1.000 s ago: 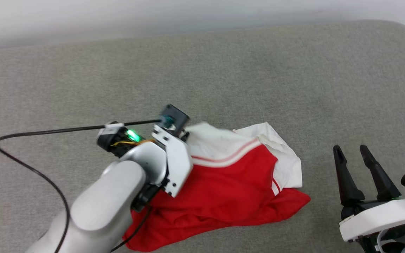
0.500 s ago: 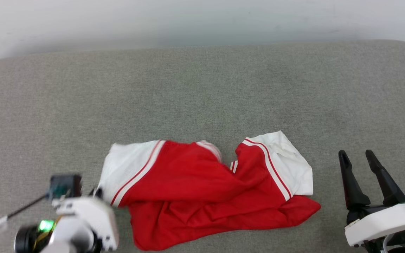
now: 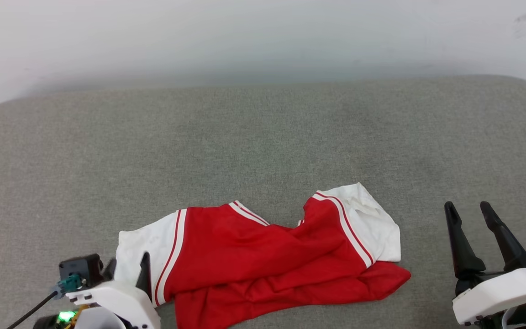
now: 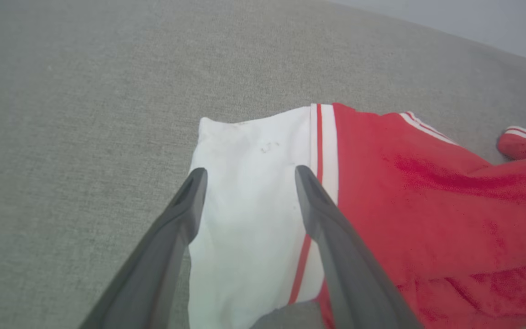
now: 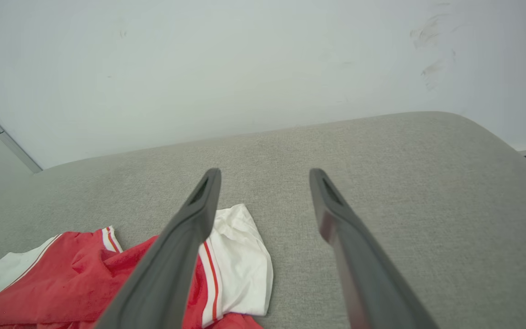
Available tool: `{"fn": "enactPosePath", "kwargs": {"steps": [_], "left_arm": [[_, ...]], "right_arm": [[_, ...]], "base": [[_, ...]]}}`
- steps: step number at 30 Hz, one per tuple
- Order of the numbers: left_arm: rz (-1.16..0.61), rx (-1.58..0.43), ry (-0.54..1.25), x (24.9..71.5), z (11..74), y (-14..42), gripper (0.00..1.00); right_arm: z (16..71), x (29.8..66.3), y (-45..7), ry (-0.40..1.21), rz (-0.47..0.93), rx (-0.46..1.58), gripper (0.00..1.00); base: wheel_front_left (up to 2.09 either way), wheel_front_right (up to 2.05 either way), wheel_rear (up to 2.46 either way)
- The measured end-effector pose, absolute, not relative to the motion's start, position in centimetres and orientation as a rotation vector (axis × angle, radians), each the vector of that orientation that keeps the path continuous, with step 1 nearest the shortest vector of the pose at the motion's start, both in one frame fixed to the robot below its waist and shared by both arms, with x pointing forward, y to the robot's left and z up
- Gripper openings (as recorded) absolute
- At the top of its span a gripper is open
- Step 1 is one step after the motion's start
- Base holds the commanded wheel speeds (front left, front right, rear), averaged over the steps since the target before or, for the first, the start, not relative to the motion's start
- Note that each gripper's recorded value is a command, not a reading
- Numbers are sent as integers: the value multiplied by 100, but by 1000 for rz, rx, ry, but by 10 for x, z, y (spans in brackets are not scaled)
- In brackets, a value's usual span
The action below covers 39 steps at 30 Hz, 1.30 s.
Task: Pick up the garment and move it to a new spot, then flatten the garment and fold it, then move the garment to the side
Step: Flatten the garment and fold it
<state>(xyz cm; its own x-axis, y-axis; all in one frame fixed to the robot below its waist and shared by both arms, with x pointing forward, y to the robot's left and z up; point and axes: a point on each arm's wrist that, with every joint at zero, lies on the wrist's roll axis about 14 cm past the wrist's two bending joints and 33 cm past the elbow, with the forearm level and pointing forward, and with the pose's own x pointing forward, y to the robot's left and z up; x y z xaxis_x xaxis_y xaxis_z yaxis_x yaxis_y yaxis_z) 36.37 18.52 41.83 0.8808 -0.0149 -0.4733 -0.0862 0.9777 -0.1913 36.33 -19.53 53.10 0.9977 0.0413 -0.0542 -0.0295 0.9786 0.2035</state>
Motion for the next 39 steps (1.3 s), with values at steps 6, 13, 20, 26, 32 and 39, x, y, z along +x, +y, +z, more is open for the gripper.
{"fn": "enactPosePath", "kwargs": {"steps": [6, 13, 20, 26, 32, 39], "left_arm": [[3, -137, 202, 388, 481, 183, 100], [-27, -98, -46, 393, 540, 171, 100], [-35, -88, -111, 392, 560, 165, 100], [-11, -95, -97, 397, 554, 169, 100], [18, -104, -60, 402, 538, 176, 100], [63, -101, -14, 404, 519, 188, 100]], "right_arm": [[534, 355, -203, 59, 14, 199, 100], [497, 347, -220, 256, -34, 223, 100], [461, 375, -215, 527, 50, 197, 100], [437, 414, -191, 717, 179, 138, 100], [413, 449, -158, 850, 303, 56, 100], [371, 459, -131, 1047, 394, -12, 100]], "base": [[0, 0, 0], [0, 0, 0], [0, 0, 0], [0, 0, 0], [0, 0, 0], [0, 0, 0]]}}
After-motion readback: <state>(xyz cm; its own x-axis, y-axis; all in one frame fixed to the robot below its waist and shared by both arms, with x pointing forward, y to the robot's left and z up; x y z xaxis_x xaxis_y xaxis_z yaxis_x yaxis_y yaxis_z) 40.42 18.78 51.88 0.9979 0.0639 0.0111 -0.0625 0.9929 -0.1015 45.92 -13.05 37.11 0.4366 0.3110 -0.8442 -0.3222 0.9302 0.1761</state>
